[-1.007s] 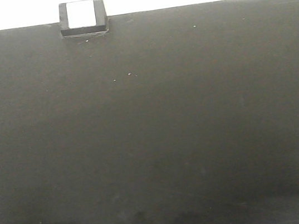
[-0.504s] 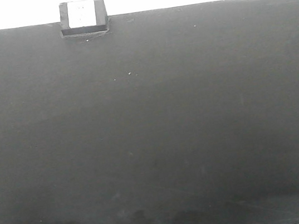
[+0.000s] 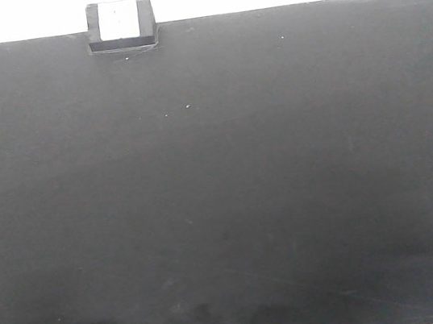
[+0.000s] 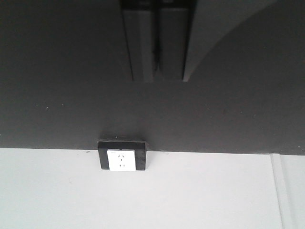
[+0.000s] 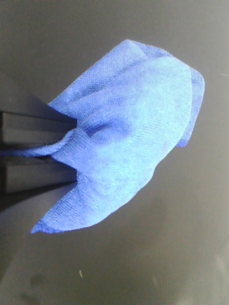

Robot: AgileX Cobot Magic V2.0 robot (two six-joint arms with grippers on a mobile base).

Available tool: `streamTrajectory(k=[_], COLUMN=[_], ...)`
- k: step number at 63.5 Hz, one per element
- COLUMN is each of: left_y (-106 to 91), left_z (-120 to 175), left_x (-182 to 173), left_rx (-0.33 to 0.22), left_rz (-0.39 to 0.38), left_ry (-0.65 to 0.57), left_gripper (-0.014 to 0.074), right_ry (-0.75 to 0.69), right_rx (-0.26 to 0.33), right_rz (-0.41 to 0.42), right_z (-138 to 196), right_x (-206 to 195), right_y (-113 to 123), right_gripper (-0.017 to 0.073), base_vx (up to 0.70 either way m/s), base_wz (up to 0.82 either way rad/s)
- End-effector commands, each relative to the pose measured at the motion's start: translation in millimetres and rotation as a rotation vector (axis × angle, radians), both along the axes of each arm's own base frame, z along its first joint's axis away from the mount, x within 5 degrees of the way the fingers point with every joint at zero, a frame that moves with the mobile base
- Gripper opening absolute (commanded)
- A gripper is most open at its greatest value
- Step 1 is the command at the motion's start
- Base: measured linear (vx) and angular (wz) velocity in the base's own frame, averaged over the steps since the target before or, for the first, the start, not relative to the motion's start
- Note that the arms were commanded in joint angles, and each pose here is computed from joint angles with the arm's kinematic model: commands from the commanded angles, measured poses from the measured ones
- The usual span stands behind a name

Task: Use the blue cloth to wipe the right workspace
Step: 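Lower the held blue cloth toward the bench surface with the right gripper, then sweep the cloth across the bench away from the right arm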

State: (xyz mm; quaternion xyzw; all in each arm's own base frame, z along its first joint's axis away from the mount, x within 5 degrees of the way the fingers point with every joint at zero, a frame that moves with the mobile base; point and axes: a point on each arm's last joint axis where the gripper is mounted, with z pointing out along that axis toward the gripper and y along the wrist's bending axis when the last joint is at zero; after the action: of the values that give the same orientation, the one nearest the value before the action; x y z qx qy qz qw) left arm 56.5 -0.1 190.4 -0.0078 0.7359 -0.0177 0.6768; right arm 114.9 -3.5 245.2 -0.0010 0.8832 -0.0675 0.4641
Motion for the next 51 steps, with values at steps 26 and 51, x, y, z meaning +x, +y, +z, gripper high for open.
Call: streamTrajectory(k=[26, 51], left_y=[-1.3, -1.3], left_z=[-2, -2], left_x=[0, 0], left_rx=[-0.009, -0.009], left_rz=[-0.016, -0.016], left_ry=[-0.066, -0.066], left_gripper=[-0.0006, -0.0006], right_ry=[0.09, 0.129], right_rx=[0.24, 0.617], right_rz=[0.26, 0.566], right_z=[-63, -103], right_x=[89, 110], right_y=[49, 139], right_gripper=[0.0, 0.0006], base_vx=[0.0, 0.0], base_wz=[0.0, 0.0])
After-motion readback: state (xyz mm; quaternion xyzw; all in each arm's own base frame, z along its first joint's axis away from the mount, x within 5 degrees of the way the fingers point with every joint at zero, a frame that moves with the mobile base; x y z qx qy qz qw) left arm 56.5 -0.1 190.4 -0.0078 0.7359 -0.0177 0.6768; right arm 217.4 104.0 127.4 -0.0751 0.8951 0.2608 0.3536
